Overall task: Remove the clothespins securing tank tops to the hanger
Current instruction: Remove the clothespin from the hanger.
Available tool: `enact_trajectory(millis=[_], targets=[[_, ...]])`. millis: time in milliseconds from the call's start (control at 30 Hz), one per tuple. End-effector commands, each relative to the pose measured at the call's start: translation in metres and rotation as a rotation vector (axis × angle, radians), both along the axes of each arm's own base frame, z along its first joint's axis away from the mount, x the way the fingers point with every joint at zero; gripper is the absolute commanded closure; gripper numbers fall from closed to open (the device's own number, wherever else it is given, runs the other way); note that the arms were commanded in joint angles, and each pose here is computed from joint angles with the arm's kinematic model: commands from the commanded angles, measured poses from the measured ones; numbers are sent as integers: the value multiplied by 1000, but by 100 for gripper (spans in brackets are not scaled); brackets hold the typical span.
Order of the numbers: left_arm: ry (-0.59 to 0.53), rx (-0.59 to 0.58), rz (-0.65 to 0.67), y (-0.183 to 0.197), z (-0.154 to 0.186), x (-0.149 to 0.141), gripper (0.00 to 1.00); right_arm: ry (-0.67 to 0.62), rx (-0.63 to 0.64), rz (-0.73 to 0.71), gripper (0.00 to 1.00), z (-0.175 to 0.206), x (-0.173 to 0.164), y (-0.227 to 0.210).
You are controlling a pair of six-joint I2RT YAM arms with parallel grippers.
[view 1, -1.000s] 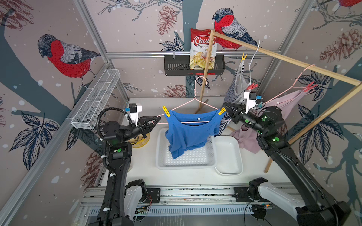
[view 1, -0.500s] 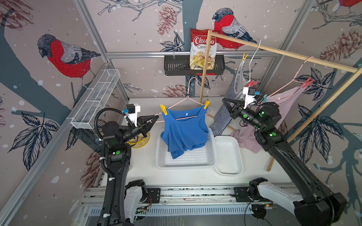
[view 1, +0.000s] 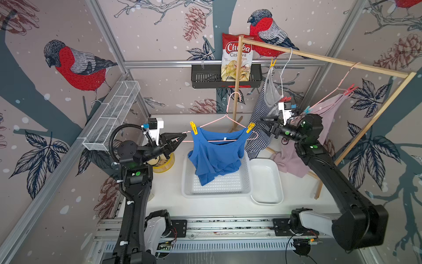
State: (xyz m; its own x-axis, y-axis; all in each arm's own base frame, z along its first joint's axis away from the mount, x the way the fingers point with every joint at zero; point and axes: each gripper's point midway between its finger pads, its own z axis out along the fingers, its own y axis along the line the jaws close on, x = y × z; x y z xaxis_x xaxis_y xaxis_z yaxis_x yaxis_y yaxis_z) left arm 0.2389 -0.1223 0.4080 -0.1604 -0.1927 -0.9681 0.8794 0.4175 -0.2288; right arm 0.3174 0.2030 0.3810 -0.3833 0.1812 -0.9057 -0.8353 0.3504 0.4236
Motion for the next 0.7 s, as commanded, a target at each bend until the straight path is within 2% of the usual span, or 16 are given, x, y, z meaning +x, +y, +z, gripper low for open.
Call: enact_trajectory(millis=[0, 533, 667], targets=[[-100, 32, -25, -4, 18, -13, 100, -91, 0, 101, 19, 10, -20, 6], [-187, 92, -79, -12, 46, -38, 100, -100, 16, 130, 19, 10, -39, 6], [-177, 93, -88, -12, 47, -37, 100, -108, 17, 138, 20, 10, -45, 5]])
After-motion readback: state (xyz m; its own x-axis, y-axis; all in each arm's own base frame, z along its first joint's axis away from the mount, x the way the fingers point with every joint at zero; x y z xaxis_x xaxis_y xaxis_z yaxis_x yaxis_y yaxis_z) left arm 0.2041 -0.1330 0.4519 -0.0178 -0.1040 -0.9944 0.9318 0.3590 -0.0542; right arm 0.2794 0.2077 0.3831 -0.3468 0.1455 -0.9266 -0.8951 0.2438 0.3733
